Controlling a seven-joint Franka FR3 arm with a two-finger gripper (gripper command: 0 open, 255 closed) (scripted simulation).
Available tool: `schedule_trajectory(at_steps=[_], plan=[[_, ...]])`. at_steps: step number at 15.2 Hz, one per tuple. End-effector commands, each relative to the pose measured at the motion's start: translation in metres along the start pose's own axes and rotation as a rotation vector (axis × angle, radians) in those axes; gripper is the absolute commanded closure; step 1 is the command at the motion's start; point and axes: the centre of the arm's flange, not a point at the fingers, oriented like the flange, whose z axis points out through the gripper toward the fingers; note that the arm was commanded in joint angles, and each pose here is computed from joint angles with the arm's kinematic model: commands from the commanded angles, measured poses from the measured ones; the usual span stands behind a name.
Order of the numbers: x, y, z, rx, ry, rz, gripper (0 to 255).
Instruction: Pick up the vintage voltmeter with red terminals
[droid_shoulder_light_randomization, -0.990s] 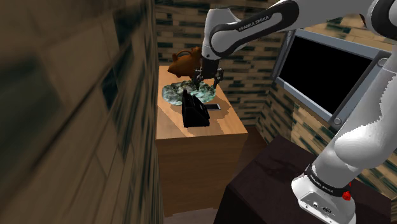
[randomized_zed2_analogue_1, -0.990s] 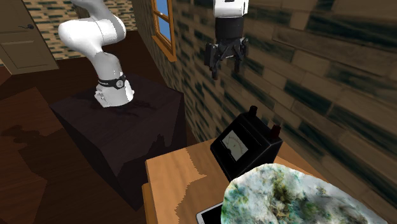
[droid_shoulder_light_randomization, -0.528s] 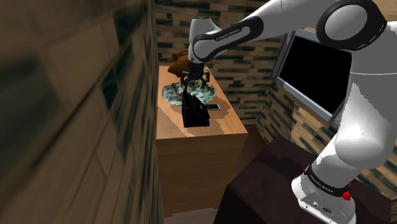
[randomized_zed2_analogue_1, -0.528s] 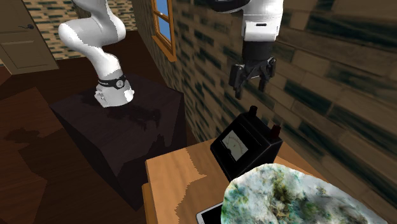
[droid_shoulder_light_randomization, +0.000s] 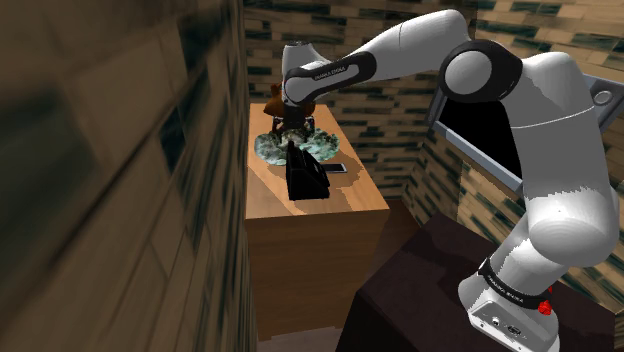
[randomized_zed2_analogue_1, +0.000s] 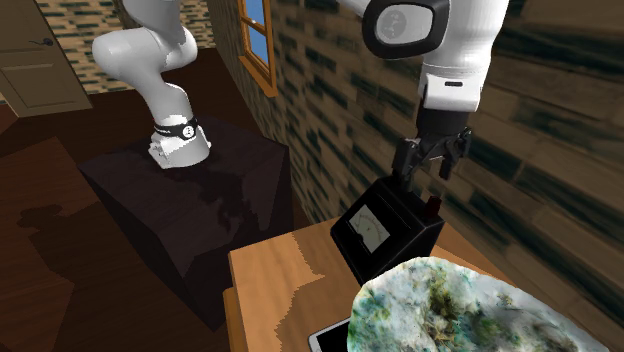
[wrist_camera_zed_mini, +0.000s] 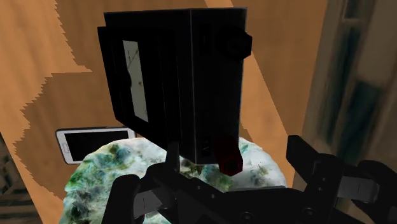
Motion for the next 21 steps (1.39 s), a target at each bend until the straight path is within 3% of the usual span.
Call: schedule_trajectory(at_steps=[1,7,8,17,21], plan=[[0.000,-0.002,0.009,0.000,0.001,0.003,0],[-0.002,-0.002,0.033,0.000,0.001,0.004,0],[-0.002,-0.001,0.033,0.000,0.001,0.004,255],[-0.002,-0.002,0.033,0.000,0.001,0.004,255],[0.000,-0.002,0.012,0.000,0.001,0.003,255]])
